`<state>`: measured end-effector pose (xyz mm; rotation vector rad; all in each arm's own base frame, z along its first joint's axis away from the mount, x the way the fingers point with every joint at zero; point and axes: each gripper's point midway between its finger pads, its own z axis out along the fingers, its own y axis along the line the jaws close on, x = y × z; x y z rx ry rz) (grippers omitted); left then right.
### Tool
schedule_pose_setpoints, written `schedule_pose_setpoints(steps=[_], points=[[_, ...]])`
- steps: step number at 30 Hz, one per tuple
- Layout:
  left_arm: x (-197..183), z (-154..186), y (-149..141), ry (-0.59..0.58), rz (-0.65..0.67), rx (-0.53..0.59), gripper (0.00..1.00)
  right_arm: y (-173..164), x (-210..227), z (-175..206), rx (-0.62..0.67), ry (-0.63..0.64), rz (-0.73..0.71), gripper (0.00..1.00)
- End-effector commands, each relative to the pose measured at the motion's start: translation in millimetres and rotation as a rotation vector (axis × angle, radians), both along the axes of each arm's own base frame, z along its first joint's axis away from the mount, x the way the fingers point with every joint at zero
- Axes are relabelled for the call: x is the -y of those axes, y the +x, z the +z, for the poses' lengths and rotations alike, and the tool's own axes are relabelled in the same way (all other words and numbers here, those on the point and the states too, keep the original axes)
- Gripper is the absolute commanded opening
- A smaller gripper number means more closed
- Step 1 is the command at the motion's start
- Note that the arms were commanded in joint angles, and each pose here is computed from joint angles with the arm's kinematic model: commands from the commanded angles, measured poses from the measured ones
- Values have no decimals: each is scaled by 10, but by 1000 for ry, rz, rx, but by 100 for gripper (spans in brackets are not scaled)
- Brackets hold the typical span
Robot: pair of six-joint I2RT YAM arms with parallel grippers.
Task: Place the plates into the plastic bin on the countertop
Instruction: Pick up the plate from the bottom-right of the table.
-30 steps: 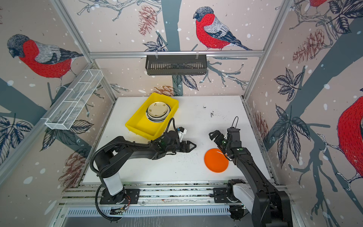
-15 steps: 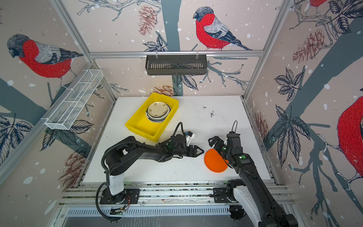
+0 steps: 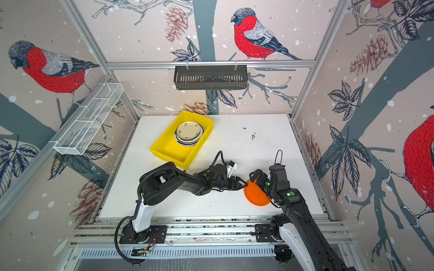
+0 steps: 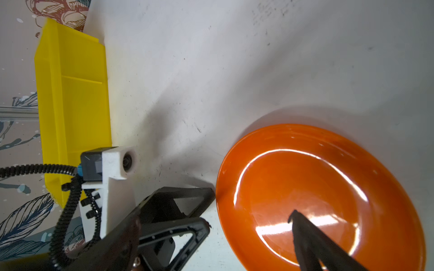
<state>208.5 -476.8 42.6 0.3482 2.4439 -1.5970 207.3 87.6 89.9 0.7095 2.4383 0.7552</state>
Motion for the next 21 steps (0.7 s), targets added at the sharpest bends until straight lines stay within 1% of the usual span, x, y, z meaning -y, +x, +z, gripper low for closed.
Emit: schedule_pose_setpoints(steps=[1,2,8,10,14,19,21], points=[[32,-16,-31,-22,0,-37,56,-87,-36,-119,-32,60,-38,100],[39,-20,-31,-23,-1,-39,53,-102,-41,-154,-31,68,-41,100],[70,-52,-30,-6,-10,-36,49,-160,-62,-343,-64,81,-43,100],[65,-111,-55,9,-14,-46,42,-156,-100,-374,-65,108,-38,100],[70,-155,-64,12,-6,-65,34,-143,-158,-429,-65,152,-36,100],[60,-205,-57,23,2,-68,31,-124,-169,-440,-59,158,-37,100],[149,-137,-21,3,-4,-57,31,-119,-171,-433,-53,163,-38,100]])
